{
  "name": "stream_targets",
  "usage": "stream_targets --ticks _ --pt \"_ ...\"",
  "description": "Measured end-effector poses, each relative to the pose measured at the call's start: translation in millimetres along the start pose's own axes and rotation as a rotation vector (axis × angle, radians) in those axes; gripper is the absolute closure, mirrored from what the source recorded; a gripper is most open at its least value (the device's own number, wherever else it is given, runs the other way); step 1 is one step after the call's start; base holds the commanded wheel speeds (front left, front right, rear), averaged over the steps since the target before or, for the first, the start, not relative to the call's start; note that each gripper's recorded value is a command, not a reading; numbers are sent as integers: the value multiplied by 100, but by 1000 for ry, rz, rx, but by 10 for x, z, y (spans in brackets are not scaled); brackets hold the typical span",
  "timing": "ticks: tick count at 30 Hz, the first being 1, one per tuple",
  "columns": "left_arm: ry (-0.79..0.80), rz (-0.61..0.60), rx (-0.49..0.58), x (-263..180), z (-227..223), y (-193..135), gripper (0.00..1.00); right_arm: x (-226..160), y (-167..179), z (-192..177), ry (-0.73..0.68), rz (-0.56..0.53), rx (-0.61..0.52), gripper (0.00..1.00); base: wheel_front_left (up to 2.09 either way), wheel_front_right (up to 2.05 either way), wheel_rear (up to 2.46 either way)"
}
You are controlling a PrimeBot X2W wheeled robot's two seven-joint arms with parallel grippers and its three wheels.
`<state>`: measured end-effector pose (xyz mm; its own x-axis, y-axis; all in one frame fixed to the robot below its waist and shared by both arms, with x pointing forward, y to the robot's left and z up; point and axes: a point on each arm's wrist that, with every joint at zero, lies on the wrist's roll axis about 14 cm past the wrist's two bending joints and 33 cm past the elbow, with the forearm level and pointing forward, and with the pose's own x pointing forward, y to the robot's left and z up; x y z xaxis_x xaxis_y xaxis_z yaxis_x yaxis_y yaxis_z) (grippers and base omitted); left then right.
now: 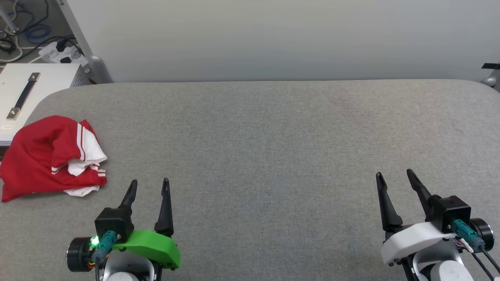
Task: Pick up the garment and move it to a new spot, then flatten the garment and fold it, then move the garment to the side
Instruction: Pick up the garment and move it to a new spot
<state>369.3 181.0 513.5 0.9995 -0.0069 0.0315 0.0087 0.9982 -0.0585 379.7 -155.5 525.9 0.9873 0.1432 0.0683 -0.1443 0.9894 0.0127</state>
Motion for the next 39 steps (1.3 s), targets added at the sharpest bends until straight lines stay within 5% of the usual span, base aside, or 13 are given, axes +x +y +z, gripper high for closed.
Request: stream_targets --ticks 39 --pt "-46 350 -30 -923 7 1006 0 377 1576 -148 -4 458 95 0 0 0 0"
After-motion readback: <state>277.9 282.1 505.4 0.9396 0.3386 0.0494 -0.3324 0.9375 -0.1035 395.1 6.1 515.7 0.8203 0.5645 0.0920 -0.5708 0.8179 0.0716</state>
